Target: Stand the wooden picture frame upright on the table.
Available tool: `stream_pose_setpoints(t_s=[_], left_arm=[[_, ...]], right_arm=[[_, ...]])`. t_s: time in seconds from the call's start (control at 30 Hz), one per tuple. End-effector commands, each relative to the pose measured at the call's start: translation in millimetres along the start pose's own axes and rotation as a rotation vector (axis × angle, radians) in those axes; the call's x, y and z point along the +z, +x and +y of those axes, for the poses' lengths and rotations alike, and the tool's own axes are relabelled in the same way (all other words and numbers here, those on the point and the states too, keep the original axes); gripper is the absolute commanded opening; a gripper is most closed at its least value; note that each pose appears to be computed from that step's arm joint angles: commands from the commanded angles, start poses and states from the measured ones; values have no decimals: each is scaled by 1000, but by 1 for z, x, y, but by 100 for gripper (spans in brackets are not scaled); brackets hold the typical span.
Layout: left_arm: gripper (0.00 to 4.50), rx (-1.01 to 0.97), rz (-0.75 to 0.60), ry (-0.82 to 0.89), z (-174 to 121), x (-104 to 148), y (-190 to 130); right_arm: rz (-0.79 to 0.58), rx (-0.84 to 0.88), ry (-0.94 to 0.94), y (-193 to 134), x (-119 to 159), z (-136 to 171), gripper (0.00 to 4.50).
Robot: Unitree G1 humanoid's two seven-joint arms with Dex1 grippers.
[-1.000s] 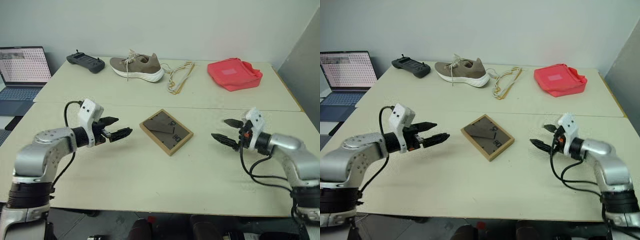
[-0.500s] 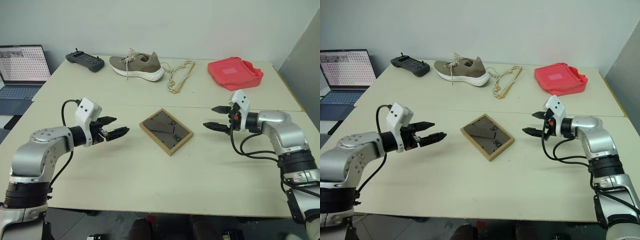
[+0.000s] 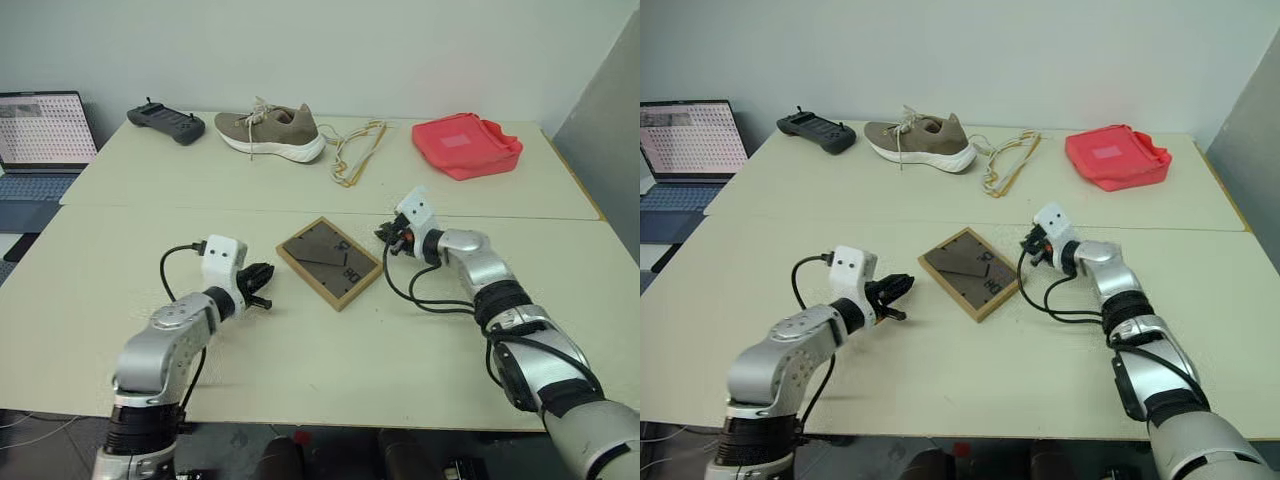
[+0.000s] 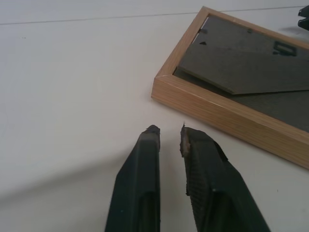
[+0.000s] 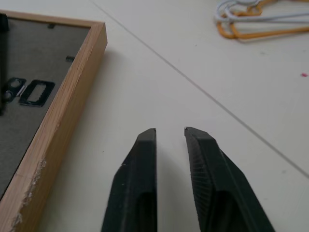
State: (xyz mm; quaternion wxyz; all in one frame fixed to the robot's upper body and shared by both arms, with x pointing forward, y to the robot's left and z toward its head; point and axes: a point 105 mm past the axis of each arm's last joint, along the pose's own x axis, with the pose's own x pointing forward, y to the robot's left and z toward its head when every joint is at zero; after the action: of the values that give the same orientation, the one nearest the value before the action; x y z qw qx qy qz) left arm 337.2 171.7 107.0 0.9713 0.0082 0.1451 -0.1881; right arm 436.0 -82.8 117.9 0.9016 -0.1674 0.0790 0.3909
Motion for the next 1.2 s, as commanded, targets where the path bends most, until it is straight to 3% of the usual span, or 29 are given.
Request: stream_pose_setpoints(t_s=[0.03,0.27,0.6,0.87,0.97,1.13,1.2], left_arm=[[1,29,-15,35,-2,7,9],[1,-93,2,73,-32,12,26],[1,-329,100,177,-75,2,23],[1,-455,153,241,-96,-4,20],[1,-460,167,253,-94,-4,18],[1,-469,248,257,-52,-5,-7],[39,-498,268,166,-39,2,-19]], right_arm=[[-67,64,-41,5,21,11,3],[-91,208,-23,-2,22,41,3],[-29,263,5,-51,4,71,3],[25,292,52,-89,-2,78,3],[50,266,58,-95,-7,72,3],[124,115,-22,-103,-24,36,3],[127,87,-26,-103,-25,30,0]])
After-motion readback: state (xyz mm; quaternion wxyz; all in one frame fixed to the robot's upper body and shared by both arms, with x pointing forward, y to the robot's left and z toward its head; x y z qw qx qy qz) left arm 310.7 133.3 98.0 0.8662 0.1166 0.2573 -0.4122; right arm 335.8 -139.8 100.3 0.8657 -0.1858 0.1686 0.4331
